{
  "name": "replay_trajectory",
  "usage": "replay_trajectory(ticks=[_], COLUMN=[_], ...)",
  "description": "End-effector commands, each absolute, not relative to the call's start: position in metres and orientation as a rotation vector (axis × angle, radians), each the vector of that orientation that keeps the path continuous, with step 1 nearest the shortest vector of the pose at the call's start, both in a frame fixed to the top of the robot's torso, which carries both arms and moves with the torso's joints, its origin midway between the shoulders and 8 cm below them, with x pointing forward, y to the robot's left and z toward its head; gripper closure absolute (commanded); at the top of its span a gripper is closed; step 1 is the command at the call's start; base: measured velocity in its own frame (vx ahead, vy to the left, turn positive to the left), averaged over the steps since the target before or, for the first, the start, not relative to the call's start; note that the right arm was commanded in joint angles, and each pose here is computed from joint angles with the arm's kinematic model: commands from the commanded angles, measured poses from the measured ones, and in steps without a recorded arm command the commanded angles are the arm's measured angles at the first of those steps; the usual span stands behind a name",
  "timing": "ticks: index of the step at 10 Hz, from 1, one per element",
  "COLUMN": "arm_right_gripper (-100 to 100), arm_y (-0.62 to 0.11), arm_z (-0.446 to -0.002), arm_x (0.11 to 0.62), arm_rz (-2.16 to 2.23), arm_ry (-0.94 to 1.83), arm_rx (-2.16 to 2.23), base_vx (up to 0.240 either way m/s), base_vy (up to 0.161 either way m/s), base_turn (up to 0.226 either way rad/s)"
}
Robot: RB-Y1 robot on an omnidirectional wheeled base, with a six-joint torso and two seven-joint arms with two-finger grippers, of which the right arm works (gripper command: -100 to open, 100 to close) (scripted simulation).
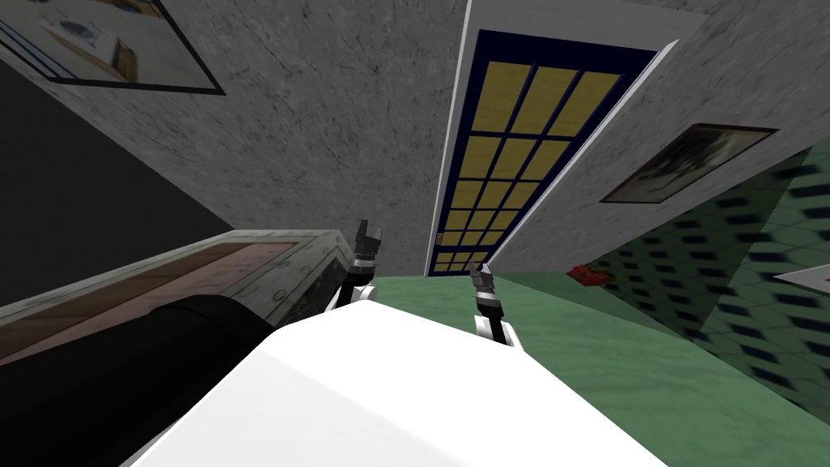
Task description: Pull the door open
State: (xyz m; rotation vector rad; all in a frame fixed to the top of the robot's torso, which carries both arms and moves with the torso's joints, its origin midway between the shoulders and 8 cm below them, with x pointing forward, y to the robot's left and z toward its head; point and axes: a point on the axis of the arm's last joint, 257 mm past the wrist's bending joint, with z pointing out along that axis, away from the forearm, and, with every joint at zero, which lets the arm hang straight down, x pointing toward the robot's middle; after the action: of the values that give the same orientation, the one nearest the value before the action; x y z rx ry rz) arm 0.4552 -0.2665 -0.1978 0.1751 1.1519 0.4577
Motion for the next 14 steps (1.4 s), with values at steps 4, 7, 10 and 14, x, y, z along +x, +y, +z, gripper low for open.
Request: replay_trajectory(ticks=[4,7,10,14], arm_right_gripper=[-100,-100,-100,-100], arm_y=[-0.266,-0.261,-0.257,-0.25], arm_z=[-0.224,-0.252,-0.27,-0.295], arm_x=[0.463,0.471,0.475,0.479], arm_rz=[0.404,0.349,0.316,0.275], arm_ry=[1.203,1.259,1.295,1.346], arm_rx=[0.143,0.104,0.076,0.037], base_vx=[0.058,0.078,0.098,0.072], base_vy=[0.015,0.008,0.014,0.007], base_turn=[0.014,0.022,0.016,0.015])
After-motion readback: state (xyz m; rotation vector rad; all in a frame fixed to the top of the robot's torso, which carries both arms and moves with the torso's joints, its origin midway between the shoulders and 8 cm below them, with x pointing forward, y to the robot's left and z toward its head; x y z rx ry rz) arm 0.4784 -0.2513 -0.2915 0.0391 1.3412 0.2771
